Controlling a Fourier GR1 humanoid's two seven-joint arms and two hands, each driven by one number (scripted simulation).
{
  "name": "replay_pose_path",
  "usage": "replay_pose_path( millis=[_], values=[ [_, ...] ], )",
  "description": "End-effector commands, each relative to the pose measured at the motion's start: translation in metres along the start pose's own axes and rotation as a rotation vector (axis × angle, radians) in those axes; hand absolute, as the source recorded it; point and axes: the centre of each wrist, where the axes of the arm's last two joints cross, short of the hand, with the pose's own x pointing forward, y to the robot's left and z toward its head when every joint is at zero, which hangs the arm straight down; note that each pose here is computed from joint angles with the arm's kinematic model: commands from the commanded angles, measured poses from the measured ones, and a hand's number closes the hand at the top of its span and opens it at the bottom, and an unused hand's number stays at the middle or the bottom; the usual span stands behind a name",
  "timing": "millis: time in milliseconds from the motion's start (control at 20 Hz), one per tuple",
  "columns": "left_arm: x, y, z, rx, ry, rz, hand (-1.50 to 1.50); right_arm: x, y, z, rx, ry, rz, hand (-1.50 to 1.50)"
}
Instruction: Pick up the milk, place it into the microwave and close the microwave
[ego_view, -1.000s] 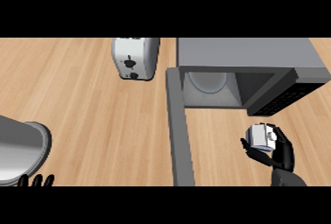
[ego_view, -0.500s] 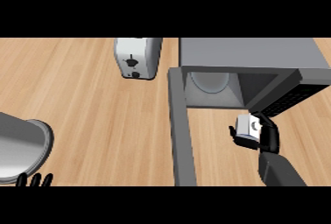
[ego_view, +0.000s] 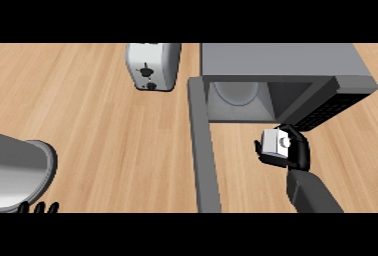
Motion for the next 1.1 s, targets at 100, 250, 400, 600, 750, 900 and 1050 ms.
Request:
replay_pose_path(
  millis=[100,250,400,600,750,900,1050],
  values=[
    [0.001,0.018,0.001,0.000,0.006,0.001,-1.50,0.024,0.021,-0.038,0.040,-0.149,-0.047,1.50],
    [0.007,0.001,0.012,0.023,0.004,-0.004,-1.50,0.024,0.009,-0.018,0.086,-0.160,-0.051,1.50],
    [0.010,-0.008,0.018,0.010,-0.006,-0.007,-1.50,0.029,0.021,0.007,0.076,-0.152,-0.055,1.50],
    [-0.001,-0.010,0.019,-0.021,0.025,0.030,-1.50,0.039,-0.020,0.028,0.110,-0.108,0.007,1.50],
    [0.008,-0.016,0.018,-0.001,0.013,0.028,-1.50,0.066,-0.017,0.035,0.097,-0.117,-0.019,1.50],
    [0.009,0.005,0.018,0.017,0.001,-0.002,-1.50,0.094,-0.011,0.037,0.189,-0.137,-0.122,1.50],
    [0.024,-0.006,0.014,0.030,-0.013,-0.006,-1.50,0.110,0.002,0.042,0.186,-0.128,-0.273,1.50]
  ],
)
